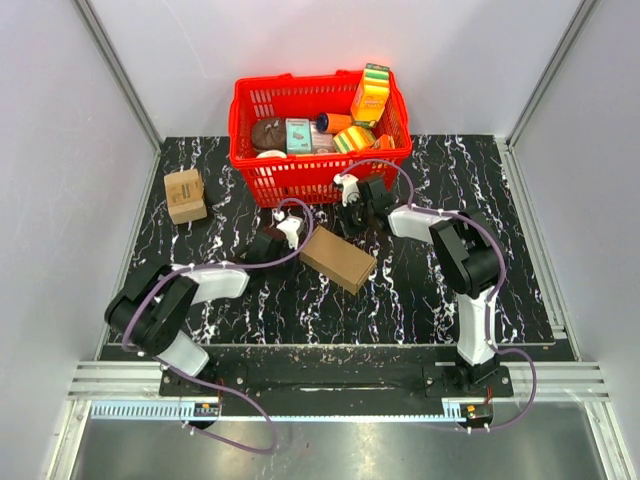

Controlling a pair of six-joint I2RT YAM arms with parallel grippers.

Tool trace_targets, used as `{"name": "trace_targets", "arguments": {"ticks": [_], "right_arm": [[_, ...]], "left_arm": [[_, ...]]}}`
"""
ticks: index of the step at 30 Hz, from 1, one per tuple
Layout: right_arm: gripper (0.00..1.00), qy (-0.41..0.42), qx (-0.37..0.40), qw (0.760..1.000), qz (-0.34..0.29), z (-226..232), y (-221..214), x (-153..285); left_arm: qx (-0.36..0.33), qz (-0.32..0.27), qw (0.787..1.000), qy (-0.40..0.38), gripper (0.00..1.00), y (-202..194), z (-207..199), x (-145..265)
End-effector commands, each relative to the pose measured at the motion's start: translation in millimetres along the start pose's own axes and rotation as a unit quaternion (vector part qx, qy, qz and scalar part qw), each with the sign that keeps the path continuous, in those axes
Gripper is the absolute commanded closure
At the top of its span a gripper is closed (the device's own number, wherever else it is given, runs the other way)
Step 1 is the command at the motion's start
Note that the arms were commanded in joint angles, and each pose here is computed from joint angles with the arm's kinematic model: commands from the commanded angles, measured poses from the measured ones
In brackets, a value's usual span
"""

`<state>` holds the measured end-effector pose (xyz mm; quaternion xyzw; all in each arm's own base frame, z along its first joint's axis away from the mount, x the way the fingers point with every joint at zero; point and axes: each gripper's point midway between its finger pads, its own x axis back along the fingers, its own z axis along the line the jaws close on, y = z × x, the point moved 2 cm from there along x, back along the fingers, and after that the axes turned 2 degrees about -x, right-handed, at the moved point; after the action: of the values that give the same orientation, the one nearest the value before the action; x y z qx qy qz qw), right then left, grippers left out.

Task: Fold the paper box

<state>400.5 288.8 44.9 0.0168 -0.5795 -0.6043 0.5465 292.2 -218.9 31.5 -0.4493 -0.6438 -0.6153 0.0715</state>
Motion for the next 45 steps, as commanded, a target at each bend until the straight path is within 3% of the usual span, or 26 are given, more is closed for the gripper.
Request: {"name": "trace_targets", "arguments": {"ticks": [1,6,11,13,22,32,45], "right_arm": [[0.67,-0.059,-0.006,0.998,0.009,-3.9,2.7,12.0],[0.56,-0.109,-0.031,0.993,0.019,-13.4,-3.1,25.6],[0.53,-0.163,-0.038,0.986,0.027,-23.3,-9.2,44.4],[0.53,-0.171,-0.045,0.983,0.038,-24.3,-15.1,49.1],[0.56,-0.186,-0.064,0.977,0.077,-18.8,-37.6,70.1],[0.56,-0.177,-0.083,0.975,0.101,-8.2,-57.5,86.9],[0.59,-0.14,-0.125,0.975,0.119,8.0,-74.0,86.2]], "left_arm": [[0.024,0.002,0.999,0.045,0.98,-15.5,10.6,32.7],[0.059,-0.03,0.997,0.028,0.98,-10.4,1.2,60.9],[0.058,-0.052,0.997,-0.003,0.98,-3.5,-19.0,78.6],[0.042,-0.06,0.997,-0.031,1.0,1.7,-44.5,83.6],[-0.025,-0.029,0.996,-0.085,1.0,-9.8,-137.1,48.6],[-0.033,0.014,0.998,-0.044,1.0,-17.7,-142.0,-0.8],[-0.017,0.017,0.998,-0.055,1.0,-19.6,-151.0,-16.6]]}}
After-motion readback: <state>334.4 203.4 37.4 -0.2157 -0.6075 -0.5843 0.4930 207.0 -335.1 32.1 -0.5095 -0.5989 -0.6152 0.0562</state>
